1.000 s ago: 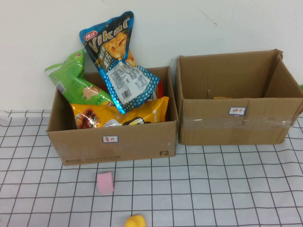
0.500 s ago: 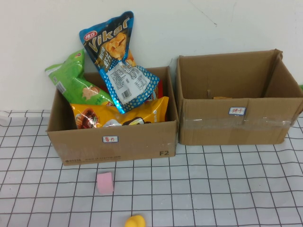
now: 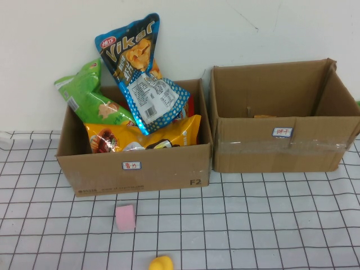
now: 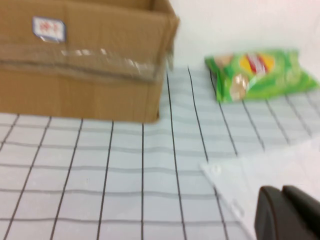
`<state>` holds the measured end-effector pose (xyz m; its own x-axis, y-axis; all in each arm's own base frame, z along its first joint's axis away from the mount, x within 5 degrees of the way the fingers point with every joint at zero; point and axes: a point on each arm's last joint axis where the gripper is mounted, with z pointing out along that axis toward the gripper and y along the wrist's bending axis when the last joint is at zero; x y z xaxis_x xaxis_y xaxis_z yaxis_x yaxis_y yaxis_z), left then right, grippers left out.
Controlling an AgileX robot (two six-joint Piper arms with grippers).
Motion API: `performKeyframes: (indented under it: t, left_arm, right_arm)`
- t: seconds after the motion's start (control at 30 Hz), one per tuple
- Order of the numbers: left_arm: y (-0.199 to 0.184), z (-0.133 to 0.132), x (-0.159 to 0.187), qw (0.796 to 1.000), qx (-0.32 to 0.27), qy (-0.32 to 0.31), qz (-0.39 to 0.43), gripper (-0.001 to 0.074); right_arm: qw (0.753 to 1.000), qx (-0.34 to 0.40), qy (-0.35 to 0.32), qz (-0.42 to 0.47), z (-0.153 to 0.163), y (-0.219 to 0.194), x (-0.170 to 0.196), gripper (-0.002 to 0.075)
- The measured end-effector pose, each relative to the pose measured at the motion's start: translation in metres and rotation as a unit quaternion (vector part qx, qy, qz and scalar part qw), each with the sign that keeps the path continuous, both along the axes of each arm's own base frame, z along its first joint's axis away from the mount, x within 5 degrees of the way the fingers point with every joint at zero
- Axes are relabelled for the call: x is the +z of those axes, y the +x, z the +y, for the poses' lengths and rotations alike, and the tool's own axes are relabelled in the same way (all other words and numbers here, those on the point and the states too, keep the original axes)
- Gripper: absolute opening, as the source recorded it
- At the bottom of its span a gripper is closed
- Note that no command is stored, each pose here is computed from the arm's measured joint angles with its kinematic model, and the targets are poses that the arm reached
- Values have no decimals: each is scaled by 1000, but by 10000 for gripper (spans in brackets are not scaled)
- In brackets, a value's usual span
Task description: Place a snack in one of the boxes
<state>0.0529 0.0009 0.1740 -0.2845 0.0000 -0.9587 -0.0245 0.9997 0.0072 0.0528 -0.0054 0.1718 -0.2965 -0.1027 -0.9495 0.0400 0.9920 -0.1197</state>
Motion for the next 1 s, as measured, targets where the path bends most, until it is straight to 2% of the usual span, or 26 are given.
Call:
performKeyframes:
  t: [0.2, 1.0]
  left_arm:
    - [0, 0, 0, 1000, 0, 0, 0, -1]
    - [0, 0, 0, 1000, 0, 0, 0, -1]
  right_arm:
    - [1000, -13, 20, 16, -1, -1, -3, -1]
    - [1000, 0, 21, 18, 0, -1, -3, -1]
